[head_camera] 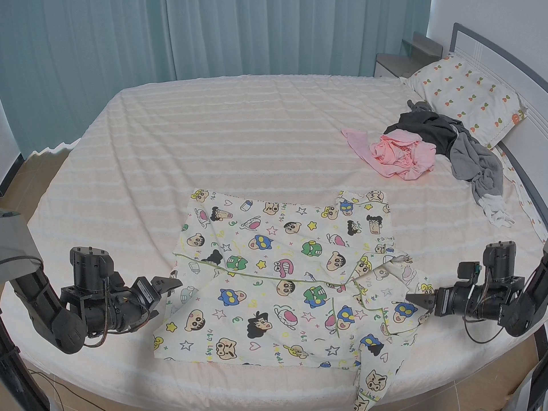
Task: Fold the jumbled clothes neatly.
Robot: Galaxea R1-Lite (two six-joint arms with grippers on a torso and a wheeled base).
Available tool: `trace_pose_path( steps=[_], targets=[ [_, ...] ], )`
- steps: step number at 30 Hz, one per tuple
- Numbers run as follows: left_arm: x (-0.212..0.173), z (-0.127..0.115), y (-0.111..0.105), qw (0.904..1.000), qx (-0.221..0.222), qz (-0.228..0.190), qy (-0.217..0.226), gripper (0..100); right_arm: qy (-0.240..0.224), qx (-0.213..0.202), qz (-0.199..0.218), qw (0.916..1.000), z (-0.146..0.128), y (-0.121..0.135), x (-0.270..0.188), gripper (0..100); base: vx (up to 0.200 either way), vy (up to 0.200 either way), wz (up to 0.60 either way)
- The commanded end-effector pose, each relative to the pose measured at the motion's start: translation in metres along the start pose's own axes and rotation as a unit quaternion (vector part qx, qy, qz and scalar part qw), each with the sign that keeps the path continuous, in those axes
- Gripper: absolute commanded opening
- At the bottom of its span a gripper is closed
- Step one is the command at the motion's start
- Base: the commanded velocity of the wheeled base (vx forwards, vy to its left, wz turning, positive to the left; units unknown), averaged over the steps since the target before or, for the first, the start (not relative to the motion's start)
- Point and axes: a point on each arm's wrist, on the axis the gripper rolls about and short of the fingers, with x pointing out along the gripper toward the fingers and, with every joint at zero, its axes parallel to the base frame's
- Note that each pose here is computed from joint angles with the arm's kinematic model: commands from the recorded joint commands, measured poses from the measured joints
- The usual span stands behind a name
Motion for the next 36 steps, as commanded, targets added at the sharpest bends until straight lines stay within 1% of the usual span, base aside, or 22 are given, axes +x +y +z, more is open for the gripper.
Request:
trace_pose_path(
  steps=[1, 2, 4, 5, 7, 8, 9, 11, 13, 15, 17, 18, 22, 24, 27, 32, 33, 36],
  targets=[
    [-0.003, -0.01, 0.002, 0.9999, 0.007, 0.011, 0.01, 100, 0.039, 0.024, 0.039, 0.9982, -0.019, 0.011, -0.009, 100, -0.2, 0.0, 0.0],
    [-0.004, -0.011, 0.003, 0.9998, 0.008, 0.015, 0.011, 100, 0.048, 0.029, 0.04, 0.9976, -0.022, 0.01, -0.006, 100, -0.2, 0.0, 0.0],
    [-0.004, -0.012, 0.003, 0.9998, 0.009, 0.017, 0.011, 100, 0.052, 0.03, 0.04, 0.9974, -0.023, 0.01, -0.006, 100, -0.2, 0.0, 0.0],
    [-0.003, -0.017, 0.001, 0.9995, 0.016, 0.024, 0.011, 100, 0.064, 0.034, 0.041, 0.9965, -0.028, 0.01, -0.004, 100, 0.0, 0.0, 0.0],
    [0.001, -0.021, 0.001, 0.9987, 0.032, 0.038, 0.007, 100, 0.071, 0.033, 0.045, 0.9959, -0.03, 0.011, -0.002, 100, 0.0, 0.0, 0.0],
    [0.004, -0.023, 0.003, 0.9978, 0.042, 0.051, 0.006, 100, 0.075, 0.032, 0.047, 0.9955, -0.032, 0.012, -0.002, 100, 0.0, 0.0, 0.0],
    [0.01, -0.028, 0.008, 0.9952, 0.057, 0.079, 0.0, 100, 0.079, 0.031, 0.051, 0.9951, -0.033, 0.014, -0.002, 100, 0.0, 0.0, 0.0],
    [0.02, -0.033, 0.014, 0.9899, 0.079, 0.117, -0.015, 100, 0.083, 0.03, 0.055, 0.9946, -0.035, 0.015, -0.003, 100, 0.0, 0.0, 0.0],
    [0.03, -0.037, 0.018, 0.9845, 0.088, 0.148, -0.031, 100, 0.086, 0.03, 0.055, 0.9944, -0.036, 0.015, -0.003, 100, 0.0, 0.0, 0.0],
    [0.042, -0.037, 0.02, 0.9815, 0.09, 0.164, -0.039, 100, 0.089, 0.03, 0.057, 0.9939, -0.037, 0.015, -0.002, 100, 0.0, 0.0, 0.0],
    [0.044, -0.037, 0.021, 0.9812, 0.091, 0.166, -0.039, 100, 0.091, 0.03, 0.058, 0.9937, -0.038, 0.016, -0.001, 100, 0.0, 0.0, 0.0],
    [0.049, -0.041, 0.025, 0.9795, 0.094, 0.176, -0.031, 100, 0.095, 0.029, 0.059, 0.9933, -0.039, 0.016, 0.0, 100, 0.0, 0.0, 0.0],
    [0.052, -0.042, 0.022, 0.9816, 0.088, 0.166, -0.037, 100, 0.092, 0.029, 0.06, 0.9936, -0.04, 0.015, 0.001, 100, 0.0, 0.0, 0.0],
    [0.055, -0.041, 0.016, 0.9851, 0.076, 0.147, -0.048, 100, 0.09, 0.029, 0.06, 0.9937, -0.042, 0.014, 0.003, 100, 0.0, 0.0, 0.0],
    [0.057, -0.04, 0.013, 0.9873, 0.063, 0.135, -0.055, 100, 0.105, 0.029, 0.062, 0.9921, -0.05, 0.015, 0.006, 100, 0.0, 0.0, 0.0],
    [0.056, -0.041, 0.013, 0.9874, 0.061, 0.135, -0.055, 100, 0.135, 0.021, 0.069, 0.9882, -0.069, 0.018, 0.015, 100, 0.0, 0.0, 0.0],
    [0.055, -0.041, 0.013, 0.9873, 0.062, 0.136, -0.055, 0, 0.137, 0.021, 0.071, 0.9878, -0.071, 0.019, 0.017, 100, 0.0, 0.0, 0.0],
    [0.054, -0.04, 0.013, 0.9871, 0.062, 0.136, -0.058, 0, 0.146, 0.007, 0.084, 0.9856, -0.08, 0.026, 0.019, 100, 0.0, 0.0, 0.0]
  ],
)
